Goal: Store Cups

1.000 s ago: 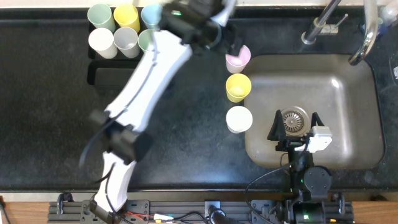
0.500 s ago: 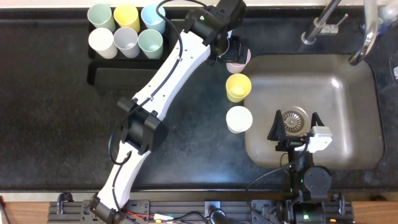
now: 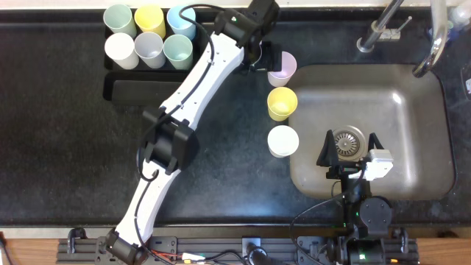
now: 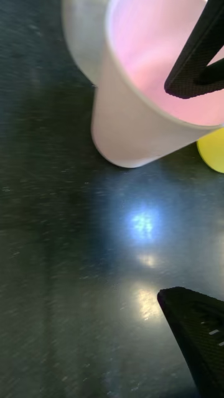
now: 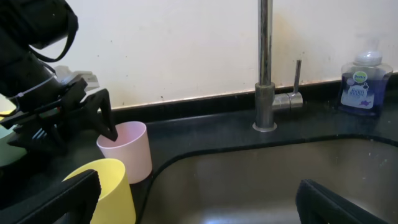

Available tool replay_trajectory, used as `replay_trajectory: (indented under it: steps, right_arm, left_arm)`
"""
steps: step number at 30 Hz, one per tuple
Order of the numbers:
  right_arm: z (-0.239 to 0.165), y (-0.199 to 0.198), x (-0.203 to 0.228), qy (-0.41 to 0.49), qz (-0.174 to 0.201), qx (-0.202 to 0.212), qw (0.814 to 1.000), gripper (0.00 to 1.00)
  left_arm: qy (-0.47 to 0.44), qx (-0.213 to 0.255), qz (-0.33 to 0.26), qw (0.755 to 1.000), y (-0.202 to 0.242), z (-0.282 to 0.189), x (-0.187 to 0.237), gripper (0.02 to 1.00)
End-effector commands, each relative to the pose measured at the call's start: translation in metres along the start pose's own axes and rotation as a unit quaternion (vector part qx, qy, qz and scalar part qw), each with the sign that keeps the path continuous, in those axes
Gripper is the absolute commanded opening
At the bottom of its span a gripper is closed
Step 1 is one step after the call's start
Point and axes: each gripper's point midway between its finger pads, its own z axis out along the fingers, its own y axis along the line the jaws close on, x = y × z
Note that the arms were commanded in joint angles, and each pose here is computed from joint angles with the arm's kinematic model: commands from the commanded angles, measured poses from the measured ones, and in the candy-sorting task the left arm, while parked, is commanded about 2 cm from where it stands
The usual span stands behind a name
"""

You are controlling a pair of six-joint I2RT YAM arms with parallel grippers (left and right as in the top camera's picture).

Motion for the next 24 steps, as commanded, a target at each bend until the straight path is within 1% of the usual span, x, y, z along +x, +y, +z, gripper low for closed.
replay_trajectory:
  steps: [1,8,12,13,14,15,16,17,24]
  right_arm:
    - [0.0003,0.0009,0.0037,0.001,0.002,-0.004,1.000,0.993]
    - [0.0003,0.0009,0.0035,0.001,0.002,-0.004,1.000,0.998]
    - [0.0003,0.0009,0.0037,0.001,0.002,-0.004,1.000,0.998]
    - [0.0003,0.0009,0.0035,0.001,0.002,-0.004,1.000,0.998]
    - [0.0003,0.0009,0.0035,0.001,0.002,-0.004,1.000,0.998]
    - [0.0003,0.0009,0.0035,0.001,0.002,-0.004,1.000,0.998]
    - [0.0003,0.0009,0.0035,0.001,0.002,-0.004,1.000,0.998]
    - [0.0003,0.0009,0.0035,0.001,0.002,-0.004,1.000,0.998]
    - [0.0003,0.0009,0.0037,0.001,0.002,-0.004,1.000,0.998]
  left_arm:
    - [-0.016,0.003,-0.012,1.000,0.0011,-0.0030,-0.0105,0.998]
    - [0.001,0.014,-0.013,1.000,-0.0025,0.0052,-0.0045,0.996]
    - [-0.006,0.019,-0.011,1.000,-0.0053,0.0049,-0.0074,0.998]
    - [-0.007,0.020,-0.011,1.000,-0.0057,0.0050,-0.0082,0.947]
    - [-0.007,0.020,-0.011,1.000,-0.0056,0.0050,-0.0082,0.755]
    - [-0.007,0.020,-0.011,1.000,-0.0056,0.0050,-0.0082,0.220]
    - [-0.007,0.020,-0.010,1.000,-0.0058,0.0050,-0.0081,0.058]
    - [-0.008,0.020,-0.011,1.000,-0.0060,0.0048,-0.0083,0.036]
    - [-0.008,0.026,-0.013,1.000,-0.0058,0.0029,-0.0104,0.036]
